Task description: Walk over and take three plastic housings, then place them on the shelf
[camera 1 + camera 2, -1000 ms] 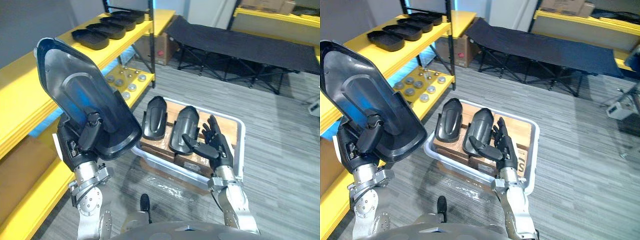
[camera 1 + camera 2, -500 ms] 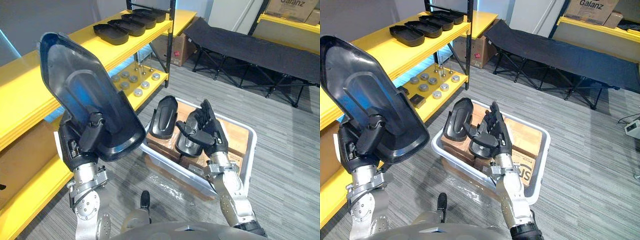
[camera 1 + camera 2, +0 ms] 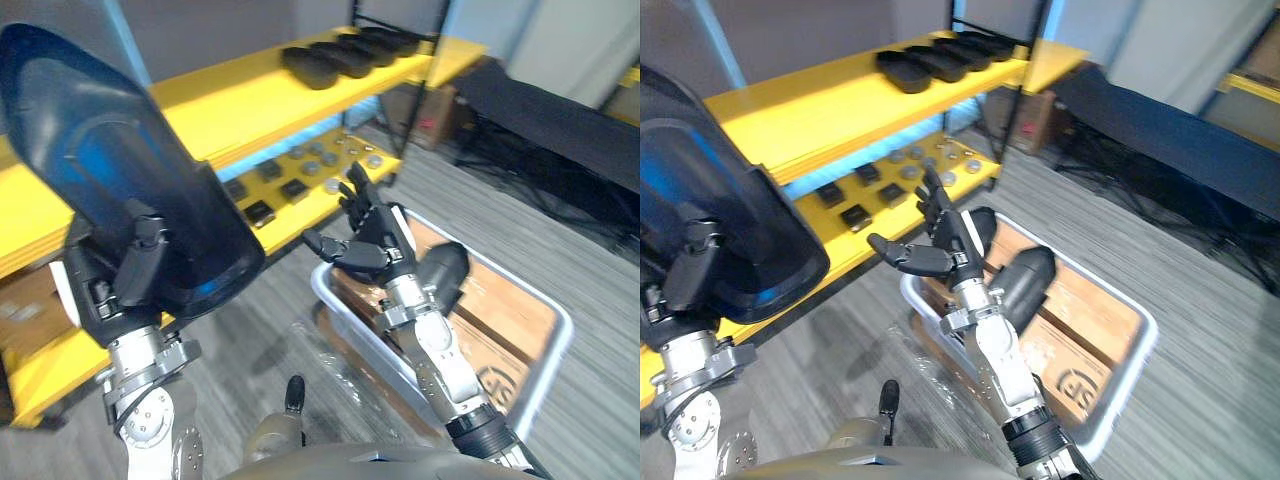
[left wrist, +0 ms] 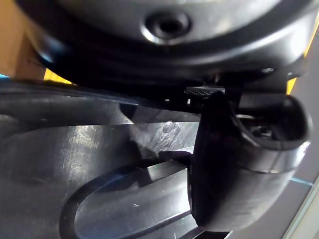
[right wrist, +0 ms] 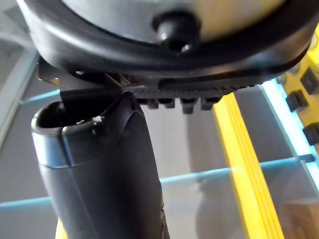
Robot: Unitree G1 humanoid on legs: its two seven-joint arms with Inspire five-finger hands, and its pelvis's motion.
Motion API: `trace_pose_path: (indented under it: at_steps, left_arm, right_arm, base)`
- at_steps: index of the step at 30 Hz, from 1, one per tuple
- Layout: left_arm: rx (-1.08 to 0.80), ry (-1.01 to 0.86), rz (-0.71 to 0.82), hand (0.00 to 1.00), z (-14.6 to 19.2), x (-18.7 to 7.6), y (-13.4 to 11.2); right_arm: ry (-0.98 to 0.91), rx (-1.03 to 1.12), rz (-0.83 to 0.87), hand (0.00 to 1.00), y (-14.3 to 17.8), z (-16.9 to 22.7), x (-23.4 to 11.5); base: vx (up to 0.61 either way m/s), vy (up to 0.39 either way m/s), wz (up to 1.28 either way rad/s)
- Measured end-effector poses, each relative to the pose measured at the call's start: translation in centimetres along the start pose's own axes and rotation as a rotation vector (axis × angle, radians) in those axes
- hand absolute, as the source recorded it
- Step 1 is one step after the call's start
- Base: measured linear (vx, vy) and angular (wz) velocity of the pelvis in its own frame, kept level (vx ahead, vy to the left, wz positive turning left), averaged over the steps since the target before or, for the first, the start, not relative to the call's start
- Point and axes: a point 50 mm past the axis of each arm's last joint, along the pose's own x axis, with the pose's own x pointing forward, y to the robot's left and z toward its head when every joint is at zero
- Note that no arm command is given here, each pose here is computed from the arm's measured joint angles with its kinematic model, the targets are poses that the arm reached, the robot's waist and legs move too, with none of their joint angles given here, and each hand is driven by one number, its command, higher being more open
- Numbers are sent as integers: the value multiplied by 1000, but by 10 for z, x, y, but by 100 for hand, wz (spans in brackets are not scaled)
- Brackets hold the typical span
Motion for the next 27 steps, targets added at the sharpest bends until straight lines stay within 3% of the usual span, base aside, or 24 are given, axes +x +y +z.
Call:
trace_pose_path:
  at_steps: [3,8,18,27]
  left_arm:
    - [-18,43,-60,0,-8,-3,-5]
    - [7,41,-86,0,-7,-1,3]
    - [-35,82,-315,0,-13,1,-24]
    - [-84,191,-235,0,-30,-9,-18]
  right_arm:
    - [-2,-71,-73,100,-24,5,-4]
    - [16,-27,-91,100,-17,-3,-13]
    - [1,1,-81,100,-11,0,-31]
    - [12,-52,-66,100,-16,2,-36]
  base:
    - [-38,69,101]
    - [56,63,-2]
    - [-7,56,29]
    - [-46,-105,17]
